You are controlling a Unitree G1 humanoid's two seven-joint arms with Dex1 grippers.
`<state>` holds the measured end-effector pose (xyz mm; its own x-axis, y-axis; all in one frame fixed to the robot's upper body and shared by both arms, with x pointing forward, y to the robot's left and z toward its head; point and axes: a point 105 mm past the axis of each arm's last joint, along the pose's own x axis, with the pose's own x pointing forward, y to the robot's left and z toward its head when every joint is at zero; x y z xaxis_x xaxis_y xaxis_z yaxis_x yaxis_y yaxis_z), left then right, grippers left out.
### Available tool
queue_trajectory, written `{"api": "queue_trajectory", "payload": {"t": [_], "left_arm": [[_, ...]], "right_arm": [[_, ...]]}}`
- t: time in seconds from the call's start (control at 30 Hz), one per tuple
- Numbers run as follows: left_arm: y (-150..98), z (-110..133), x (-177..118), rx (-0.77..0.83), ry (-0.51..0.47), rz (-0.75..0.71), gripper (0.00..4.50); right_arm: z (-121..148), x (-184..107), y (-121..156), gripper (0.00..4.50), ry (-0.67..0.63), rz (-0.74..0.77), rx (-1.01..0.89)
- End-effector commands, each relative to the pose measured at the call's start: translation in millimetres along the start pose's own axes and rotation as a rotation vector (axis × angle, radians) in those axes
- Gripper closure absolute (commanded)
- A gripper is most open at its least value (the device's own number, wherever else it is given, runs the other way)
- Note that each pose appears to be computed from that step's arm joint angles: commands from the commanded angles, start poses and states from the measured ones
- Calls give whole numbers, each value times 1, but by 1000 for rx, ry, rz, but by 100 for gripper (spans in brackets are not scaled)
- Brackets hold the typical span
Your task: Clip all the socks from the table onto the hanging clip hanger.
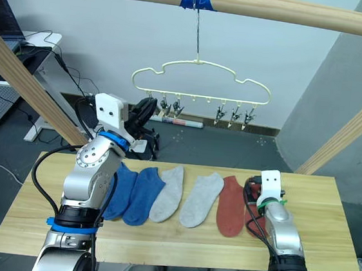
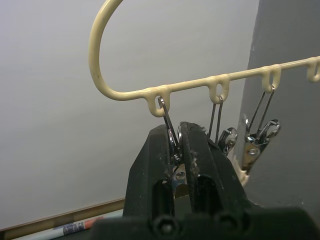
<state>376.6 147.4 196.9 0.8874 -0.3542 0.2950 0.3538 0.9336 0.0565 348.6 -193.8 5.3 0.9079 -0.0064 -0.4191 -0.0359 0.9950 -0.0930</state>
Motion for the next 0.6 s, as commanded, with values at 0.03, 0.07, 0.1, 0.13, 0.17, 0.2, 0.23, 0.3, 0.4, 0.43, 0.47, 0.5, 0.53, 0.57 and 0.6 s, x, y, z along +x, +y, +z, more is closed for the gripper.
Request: {"api": "queue_trajectory", "payload": {"t": [0.03, 0.07, 0.1, 0.13, 0.17, 0.2, 0.23, 0.3, 0.4, 0.43, 0.47, 0.5, 0.53, 0.57, 0.6], "left_arm": [[-3, 15, -1, 19, -51, -21, 450], [-3, 15, -1, 19, -50, -20, 450], [-2, 15, -2, 19, -49, -19, 450], [-2, 15, -2, 18, -48, -19, 450], [-2, 15, -2, 14, -47, -19, 450], [-2, 15, -3, 12, -47, -20, 450], [-2, 16, -3, 7, -46, -24, 450], [-5, 17, -3, -23, -45, -48, 450], [-7, 20, -4, -54, -40, -79, 450], [-8, 22, -4, -67, -38, -91, 450], [-9, 24, -4, -81, -35, -102, 450], [-9, 25, -5, -90, -33, -109, 450], [-10, 27, -6, -101, -30, -123, 450], [-10, 29, -6, -120, -26, -136, 450], [-11, 31, -7, -144, -21, -147, 450]], "right_arm": [[-15, -2, -1, 36, 67, -3, 15], [-16, -3, 3, 59, 74, 14, 9], [-17, -4, 6, 92, 80, 26, 3], [-19, -5, 9, 127, 85, 33, -5], [-20, -5, 10, 162, 87, 37, -13], [-20, -6, 11, 204, 88, 38, -17], [-20, -6, 11, 237, 85, 41, -24], [-15, -7, 11, 309, 61, 58, -61], [-5, -10, 9, 418, 26, 83, -101], [2, -11, 9, 448, -1, 104, -130], [10, -14, 10, 448, -32, 130, -169], [15, -15, 11, 448, -51, 148, -196], [27, -20, 18, 448, -99, 194, -282], [40, -25, 28, 448, -158, 252, -388], [52, -32, 42, 448, -222, 314, -498]]}}
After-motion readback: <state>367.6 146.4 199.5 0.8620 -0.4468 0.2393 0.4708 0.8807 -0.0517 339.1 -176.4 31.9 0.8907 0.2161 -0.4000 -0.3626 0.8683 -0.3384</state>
